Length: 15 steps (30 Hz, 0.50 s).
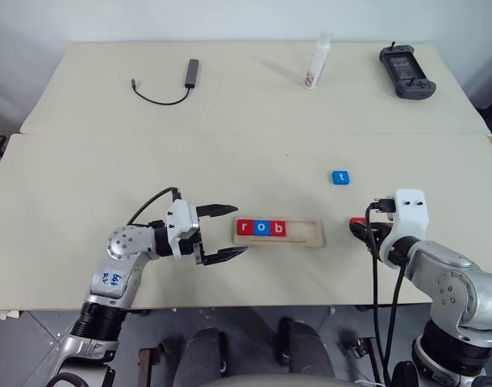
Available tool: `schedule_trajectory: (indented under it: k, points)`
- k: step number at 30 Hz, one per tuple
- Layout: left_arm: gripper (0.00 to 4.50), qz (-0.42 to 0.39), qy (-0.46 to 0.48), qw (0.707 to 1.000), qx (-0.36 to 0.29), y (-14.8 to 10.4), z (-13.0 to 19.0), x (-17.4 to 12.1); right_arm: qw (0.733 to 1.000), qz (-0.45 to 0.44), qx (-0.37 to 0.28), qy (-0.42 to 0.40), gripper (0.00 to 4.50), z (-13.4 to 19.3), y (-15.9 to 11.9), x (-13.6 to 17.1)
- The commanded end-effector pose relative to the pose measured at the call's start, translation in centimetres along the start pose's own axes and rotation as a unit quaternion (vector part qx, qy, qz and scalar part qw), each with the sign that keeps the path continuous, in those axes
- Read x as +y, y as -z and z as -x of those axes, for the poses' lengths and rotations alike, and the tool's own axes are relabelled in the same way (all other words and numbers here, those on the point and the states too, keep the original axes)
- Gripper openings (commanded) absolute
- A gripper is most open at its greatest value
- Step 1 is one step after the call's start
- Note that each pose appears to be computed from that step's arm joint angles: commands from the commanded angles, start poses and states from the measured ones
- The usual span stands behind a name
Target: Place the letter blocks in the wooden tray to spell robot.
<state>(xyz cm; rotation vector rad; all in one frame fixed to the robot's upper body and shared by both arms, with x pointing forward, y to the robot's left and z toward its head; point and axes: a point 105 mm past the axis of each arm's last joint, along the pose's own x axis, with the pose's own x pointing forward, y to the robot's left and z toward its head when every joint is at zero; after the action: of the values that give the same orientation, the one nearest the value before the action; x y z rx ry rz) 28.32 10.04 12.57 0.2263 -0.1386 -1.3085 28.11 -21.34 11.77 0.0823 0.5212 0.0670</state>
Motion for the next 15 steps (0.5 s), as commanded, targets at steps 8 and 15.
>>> schedule_trajectory:
  k: [8,15]
  points:
    - [4.5,-0.031,-0.007,0.999,-0.007,-1.3,0.6,0.2,0.963,0.227,-0.031,-0.14,4.46,2.3,-4.2,-1.0]
    - [4.5,-0.032,0.013,0.999,-0.015,-1.9,0.8,-0.6,0.837,0.45,0.028,-0.309,4.46,2.1,-3.3,-2.5]
